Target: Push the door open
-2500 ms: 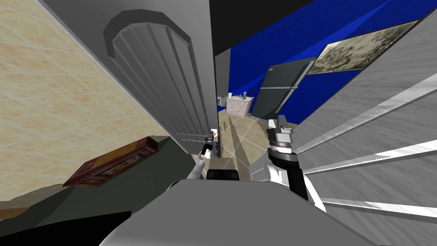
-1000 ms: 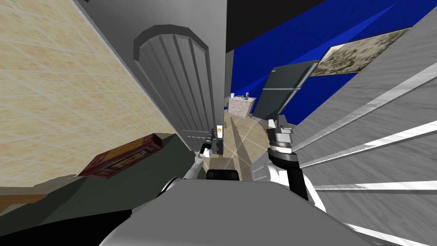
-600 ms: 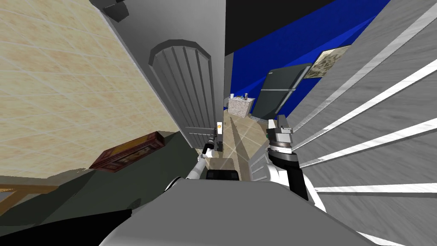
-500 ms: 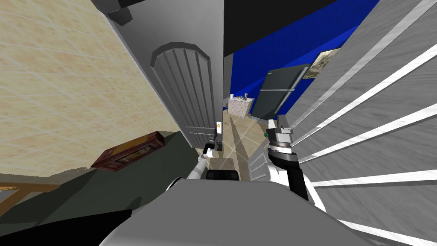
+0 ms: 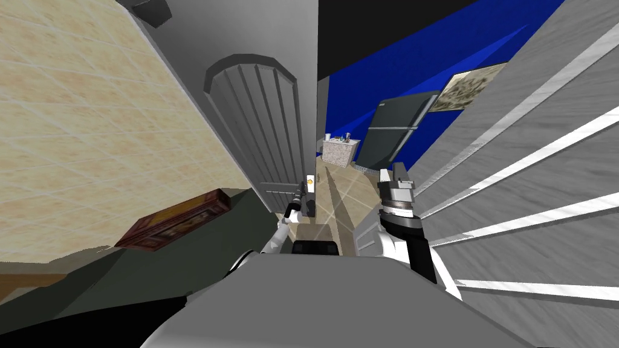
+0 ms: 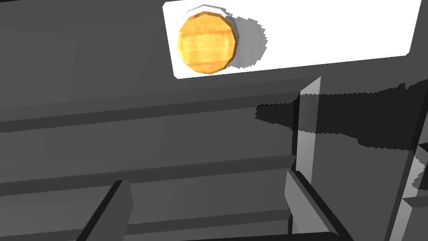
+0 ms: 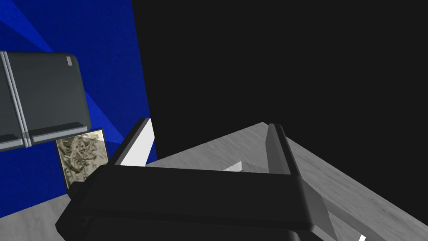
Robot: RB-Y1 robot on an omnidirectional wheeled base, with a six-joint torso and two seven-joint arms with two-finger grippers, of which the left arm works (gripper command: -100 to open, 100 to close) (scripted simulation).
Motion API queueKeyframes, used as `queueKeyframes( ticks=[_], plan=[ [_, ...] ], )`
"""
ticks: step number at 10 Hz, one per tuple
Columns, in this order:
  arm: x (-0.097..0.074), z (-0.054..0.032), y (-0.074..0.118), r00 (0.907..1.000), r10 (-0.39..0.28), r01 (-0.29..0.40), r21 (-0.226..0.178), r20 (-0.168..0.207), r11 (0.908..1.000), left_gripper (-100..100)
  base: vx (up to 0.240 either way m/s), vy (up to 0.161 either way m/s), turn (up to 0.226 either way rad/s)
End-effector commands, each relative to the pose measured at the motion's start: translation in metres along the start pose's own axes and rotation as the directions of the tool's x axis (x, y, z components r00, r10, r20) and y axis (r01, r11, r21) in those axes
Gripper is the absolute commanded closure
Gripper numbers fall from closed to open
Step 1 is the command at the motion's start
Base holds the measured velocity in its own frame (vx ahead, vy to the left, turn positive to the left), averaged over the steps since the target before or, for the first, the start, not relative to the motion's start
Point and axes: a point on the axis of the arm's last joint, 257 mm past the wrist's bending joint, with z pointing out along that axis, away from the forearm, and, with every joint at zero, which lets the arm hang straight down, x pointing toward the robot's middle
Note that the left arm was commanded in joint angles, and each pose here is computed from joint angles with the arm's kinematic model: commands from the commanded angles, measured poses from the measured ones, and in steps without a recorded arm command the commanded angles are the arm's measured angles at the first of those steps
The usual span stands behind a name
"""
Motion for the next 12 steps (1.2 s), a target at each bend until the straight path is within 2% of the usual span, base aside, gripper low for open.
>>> queueKeyframes(
  ticks=[1, 3, 6, 7, 8, 12],
  plan=[
    [-0.003, 0.0008, -0.001, 1.0000, 0.008, -0.008, 0.002, 0.005, 1.0000, -100, 0.230, 0.007, -0.022],
    [0.001, 0.0009, -0.002, 1.0000, -0.002, 0.002, 0.005, 0.008, 1.0000, -100, 0.190, -0.047, -0.022],
    [0.021, 0.0011, -0.006, 0.9991, -0.043, 0.043, 0.010, 0.005, 0.9990, -100, 0.174, -0.106, -0.015],
    [0.017, 0.0010, -0.006, 0.9994, -0.035, 0.035, 0.009, 0.006, 0.9993, -100, 0.050, -0.051, 0.003],
    [0.017, 0.0010, -0.006, 0.9994, -0.035, 0.035, 0.009, 0.006, 0.9993, 100, 0.000, 0.000, 0.000],
    [0.017, 0.0010, -0.006, 0.9994, -0.035, 0.035, 0.009, 0.006, 0.9993, 100, -0.014, 0.011, -0.008]
  ],
)
